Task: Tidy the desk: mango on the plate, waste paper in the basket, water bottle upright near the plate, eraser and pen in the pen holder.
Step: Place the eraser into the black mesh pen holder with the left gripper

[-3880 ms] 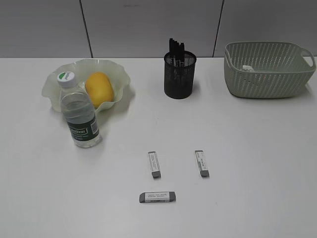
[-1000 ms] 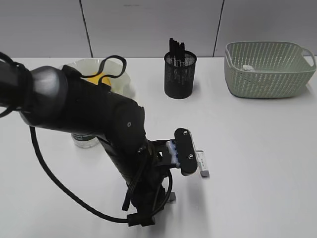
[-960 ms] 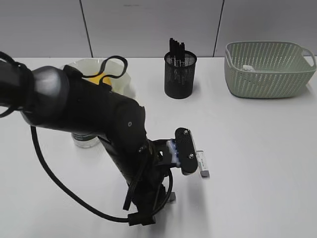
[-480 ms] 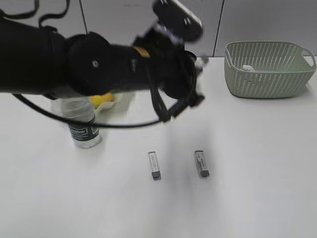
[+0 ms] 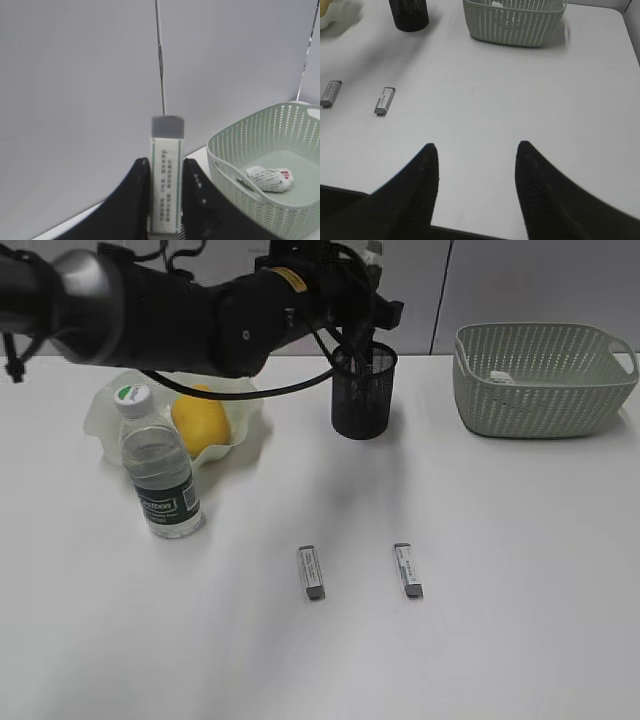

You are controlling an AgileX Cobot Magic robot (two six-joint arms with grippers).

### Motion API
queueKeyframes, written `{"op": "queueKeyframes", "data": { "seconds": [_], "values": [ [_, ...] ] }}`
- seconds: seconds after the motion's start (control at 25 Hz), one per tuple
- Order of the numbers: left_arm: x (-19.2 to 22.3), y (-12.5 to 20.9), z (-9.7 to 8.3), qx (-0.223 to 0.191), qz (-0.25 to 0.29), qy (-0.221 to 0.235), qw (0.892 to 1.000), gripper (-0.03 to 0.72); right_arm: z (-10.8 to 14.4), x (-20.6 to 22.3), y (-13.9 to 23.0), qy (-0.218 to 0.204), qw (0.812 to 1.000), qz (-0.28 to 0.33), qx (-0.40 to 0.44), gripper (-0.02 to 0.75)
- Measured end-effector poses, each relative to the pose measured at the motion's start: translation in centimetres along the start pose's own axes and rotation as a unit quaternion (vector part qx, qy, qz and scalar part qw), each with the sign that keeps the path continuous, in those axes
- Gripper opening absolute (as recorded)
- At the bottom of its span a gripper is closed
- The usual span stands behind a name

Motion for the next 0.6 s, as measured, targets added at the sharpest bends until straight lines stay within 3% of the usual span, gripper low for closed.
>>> {"op": "queueKeyframes", "data": {
  "seconds": [0.36, 0.6],
  "values": [
    [3.6, 3.6, -0.1, 0.011, -0.019, -0.004, 1.000, 0.143, 0.0, 0.0, 0.0, 0.000, 1.000, 0.000, 0.000, 0.403],
    [4.7, 5.9, 1.6, 0.002, -0.008, -0.022, 1.000, 0.143, 0.0, 0.0, 0.0, 0.000, 1.000, 0.000, 0.000, 0.403]
  ]
}}
Point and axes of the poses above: a point on each arm's last joint axis where the gripper is mounted, x pointing out along that axis toward the gripper, z along the wrist's bending axis when the last joint is at zero, y = z × x, the point moved 10 cm from there along x, pointing out along that axis toward the gripper
